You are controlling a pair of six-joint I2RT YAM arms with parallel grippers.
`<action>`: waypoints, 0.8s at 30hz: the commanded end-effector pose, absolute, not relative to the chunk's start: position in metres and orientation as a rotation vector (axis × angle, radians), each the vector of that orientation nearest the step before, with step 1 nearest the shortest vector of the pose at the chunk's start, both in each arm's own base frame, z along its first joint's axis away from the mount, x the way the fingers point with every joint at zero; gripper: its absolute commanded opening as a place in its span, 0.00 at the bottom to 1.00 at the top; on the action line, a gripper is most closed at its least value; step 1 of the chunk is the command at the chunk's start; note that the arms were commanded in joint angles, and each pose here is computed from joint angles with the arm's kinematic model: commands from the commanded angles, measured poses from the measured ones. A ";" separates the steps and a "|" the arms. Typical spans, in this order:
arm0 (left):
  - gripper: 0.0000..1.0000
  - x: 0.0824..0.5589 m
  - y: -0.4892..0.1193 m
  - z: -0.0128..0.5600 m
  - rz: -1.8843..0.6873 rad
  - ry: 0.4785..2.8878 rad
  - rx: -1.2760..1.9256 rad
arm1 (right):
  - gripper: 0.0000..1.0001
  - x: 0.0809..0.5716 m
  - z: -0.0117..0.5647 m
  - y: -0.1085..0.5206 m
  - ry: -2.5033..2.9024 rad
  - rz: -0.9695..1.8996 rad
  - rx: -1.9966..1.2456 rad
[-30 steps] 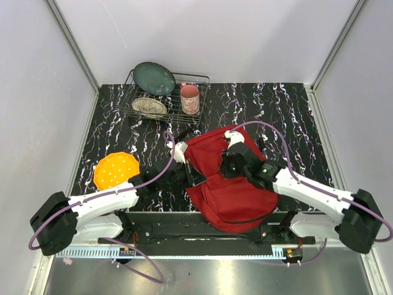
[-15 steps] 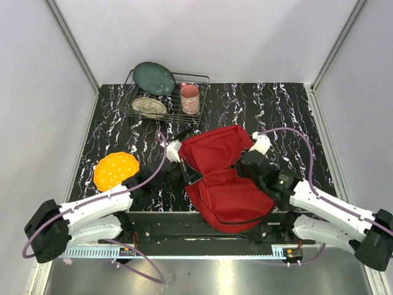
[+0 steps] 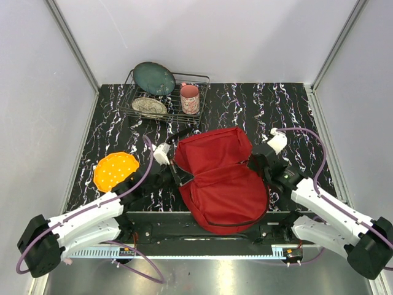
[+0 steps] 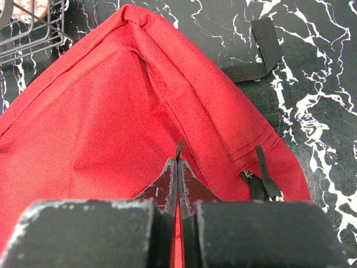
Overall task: Pack the student bag
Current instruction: Zip the student bag at the center of the board.
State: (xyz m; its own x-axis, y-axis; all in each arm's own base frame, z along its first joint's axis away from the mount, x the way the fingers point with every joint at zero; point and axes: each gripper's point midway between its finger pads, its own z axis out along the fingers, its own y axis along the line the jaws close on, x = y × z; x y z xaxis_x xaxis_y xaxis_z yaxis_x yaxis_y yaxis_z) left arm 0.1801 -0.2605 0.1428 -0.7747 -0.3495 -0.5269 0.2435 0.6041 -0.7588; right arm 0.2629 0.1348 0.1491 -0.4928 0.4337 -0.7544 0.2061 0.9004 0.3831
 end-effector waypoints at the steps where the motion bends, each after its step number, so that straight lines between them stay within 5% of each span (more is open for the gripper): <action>1: 0.00 0.189 -0.240 0.140 -1.092 2.148 -0.145 | 0.00 0.275 0.153 0.112 2.043 0.203 0.516; 14: 0.00 0.199 -0.214 0.142 -1.064 2.135 -0.210 | 0.00 0.259 0.087 0.113 2.206 0.164 0.550; 24: 0.00 0.209 -0.189 0.136 -0.991 2.159 -0.237 | 0.00 0.252 0.095 0.093 2.089 0.179 0.641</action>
